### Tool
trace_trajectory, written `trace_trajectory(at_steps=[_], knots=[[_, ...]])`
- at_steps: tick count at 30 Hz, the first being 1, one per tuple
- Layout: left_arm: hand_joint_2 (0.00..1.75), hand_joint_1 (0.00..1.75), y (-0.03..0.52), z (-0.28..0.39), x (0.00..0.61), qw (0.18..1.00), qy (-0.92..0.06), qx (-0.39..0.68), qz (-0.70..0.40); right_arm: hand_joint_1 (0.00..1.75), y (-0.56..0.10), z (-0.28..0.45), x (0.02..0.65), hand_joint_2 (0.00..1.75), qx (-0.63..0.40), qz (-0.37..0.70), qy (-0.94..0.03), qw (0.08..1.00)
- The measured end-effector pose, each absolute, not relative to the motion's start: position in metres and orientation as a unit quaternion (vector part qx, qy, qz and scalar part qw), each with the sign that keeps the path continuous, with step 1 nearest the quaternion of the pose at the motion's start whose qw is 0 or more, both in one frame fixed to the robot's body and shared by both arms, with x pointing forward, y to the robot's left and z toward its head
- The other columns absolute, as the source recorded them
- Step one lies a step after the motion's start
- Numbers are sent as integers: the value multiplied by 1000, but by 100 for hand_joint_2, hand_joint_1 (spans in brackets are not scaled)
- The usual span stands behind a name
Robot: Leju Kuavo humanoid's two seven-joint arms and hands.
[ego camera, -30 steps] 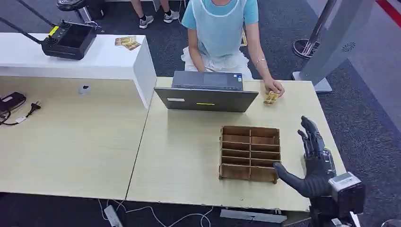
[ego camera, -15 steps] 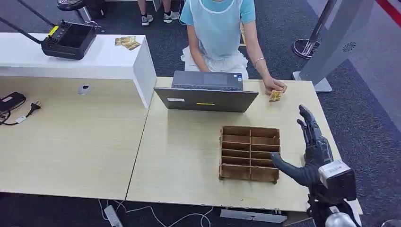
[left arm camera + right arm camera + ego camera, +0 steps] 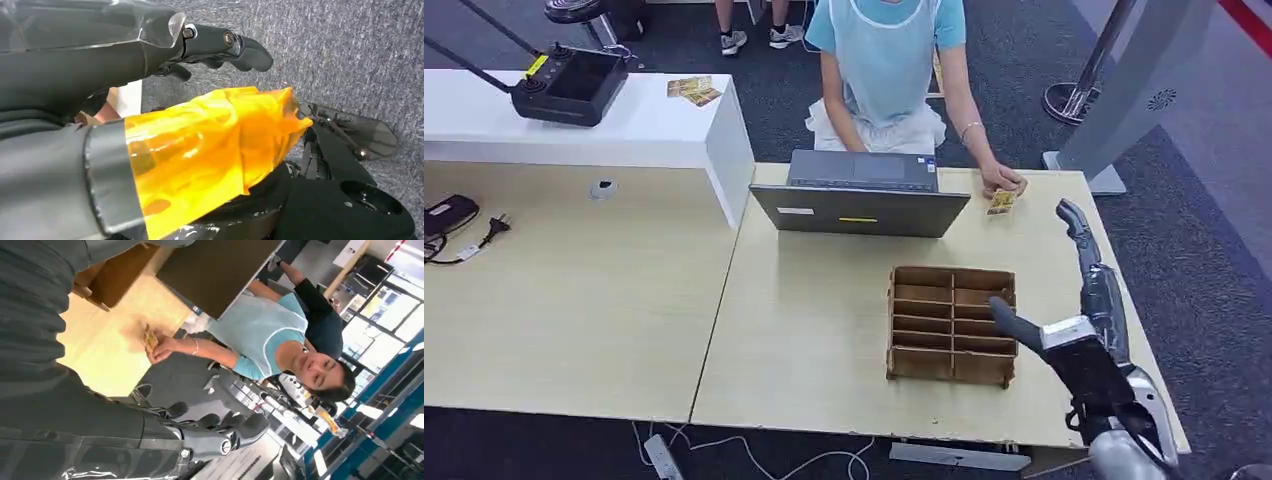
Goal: Pass the card to the sensor for recognition and then transmit it.
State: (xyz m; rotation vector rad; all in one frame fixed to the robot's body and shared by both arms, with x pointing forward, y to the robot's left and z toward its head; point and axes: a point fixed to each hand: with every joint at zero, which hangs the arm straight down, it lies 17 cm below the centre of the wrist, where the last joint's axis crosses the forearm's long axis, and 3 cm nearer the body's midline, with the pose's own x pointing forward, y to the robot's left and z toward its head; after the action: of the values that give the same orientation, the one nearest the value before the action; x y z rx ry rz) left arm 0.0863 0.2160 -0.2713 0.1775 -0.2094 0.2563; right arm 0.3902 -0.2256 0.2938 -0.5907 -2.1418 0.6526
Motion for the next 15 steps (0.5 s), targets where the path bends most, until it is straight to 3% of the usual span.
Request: trace_trajectory(at_steps=[15], knots=[[0,0,212,-272,86,985,-100,81,113,0,-227,327,436,175,-366,299,-811,345]])
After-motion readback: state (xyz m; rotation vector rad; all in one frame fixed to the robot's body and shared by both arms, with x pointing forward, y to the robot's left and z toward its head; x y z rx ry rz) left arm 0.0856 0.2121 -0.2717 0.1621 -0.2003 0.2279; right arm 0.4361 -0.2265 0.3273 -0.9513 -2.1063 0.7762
